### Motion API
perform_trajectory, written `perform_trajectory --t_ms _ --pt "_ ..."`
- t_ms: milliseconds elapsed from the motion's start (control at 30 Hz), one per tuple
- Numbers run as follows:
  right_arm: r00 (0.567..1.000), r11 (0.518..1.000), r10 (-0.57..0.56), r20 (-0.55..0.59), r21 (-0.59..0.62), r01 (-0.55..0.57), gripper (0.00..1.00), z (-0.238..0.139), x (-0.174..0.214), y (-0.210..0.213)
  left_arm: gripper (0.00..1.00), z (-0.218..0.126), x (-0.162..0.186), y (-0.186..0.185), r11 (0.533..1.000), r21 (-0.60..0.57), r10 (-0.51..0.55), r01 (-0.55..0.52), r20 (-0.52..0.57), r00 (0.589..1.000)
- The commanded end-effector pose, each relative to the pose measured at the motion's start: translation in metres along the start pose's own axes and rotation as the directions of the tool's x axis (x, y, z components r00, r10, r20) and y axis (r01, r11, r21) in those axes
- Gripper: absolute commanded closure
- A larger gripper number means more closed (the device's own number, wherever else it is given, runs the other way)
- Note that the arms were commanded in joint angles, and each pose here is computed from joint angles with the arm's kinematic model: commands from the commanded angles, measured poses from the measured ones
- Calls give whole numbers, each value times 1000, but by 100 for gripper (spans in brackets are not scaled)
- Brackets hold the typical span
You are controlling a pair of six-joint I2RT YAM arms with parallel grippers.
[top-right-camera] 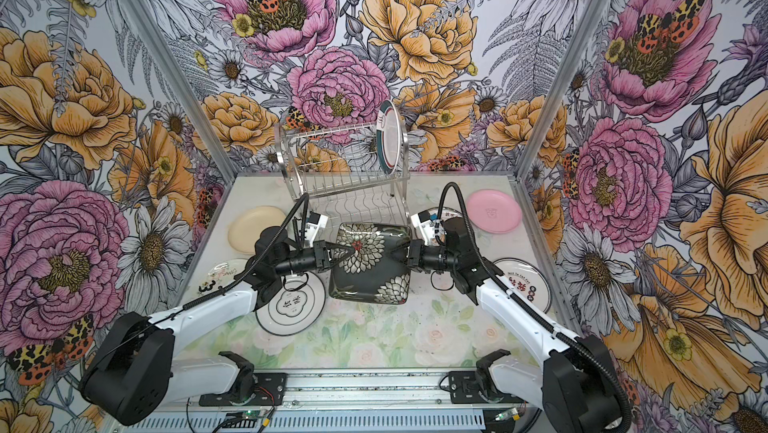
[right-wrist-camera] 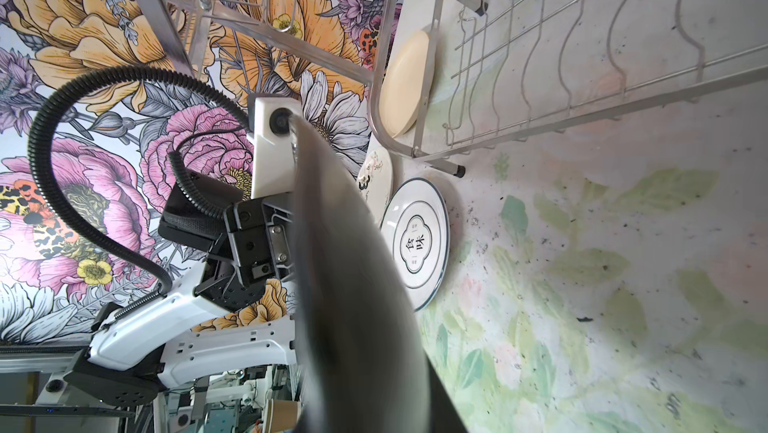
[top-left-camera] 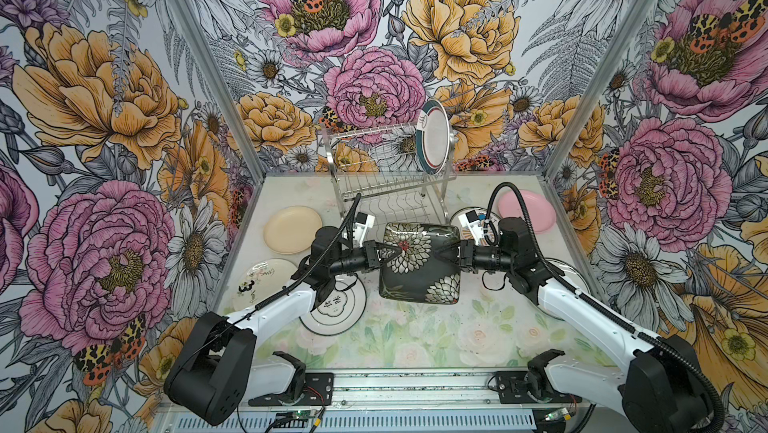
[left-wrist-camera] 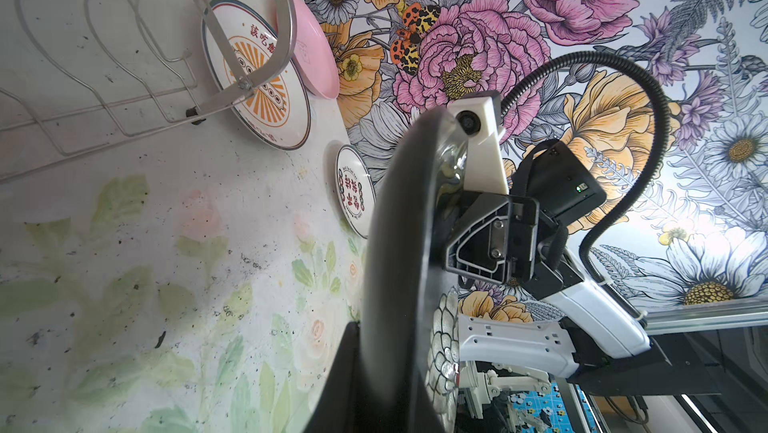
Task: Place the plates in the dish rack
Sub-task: 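Grip opposite edges of the dark square plate with both grippers and tilt it upright, then carry the square plate with the right gripper toward the rack while left gripper opens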
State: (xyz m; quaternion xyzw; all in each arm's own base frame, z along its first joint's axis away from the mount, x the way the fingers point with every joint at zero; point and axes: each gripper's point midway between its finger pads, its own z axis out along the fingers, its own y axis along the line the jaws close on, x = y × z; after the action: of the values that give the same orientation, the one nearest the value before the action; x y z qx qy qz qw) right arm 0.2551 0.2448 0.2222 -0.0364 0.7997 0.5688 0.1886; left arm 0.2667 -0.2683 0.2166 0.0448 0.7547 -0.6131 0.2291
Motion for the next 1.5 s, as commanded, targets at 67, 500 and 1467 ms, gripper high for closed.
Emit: perform_trajectory --t_ms 67,500,1467 --pt "987 975 -158 5 -160 157 97 -4 -11 56 100 4 8 -19 996 75 47 -44 -49 998" --pt "977 982 -177 115 79 169 100 -26 -26 41 19 -17 -8 3 990 -124 75 -72 19 997" --pt "753 776 -580 313 495 392 100 -121 -87 190 9 -83 -25 50 855 -514 166 -67 149 975"
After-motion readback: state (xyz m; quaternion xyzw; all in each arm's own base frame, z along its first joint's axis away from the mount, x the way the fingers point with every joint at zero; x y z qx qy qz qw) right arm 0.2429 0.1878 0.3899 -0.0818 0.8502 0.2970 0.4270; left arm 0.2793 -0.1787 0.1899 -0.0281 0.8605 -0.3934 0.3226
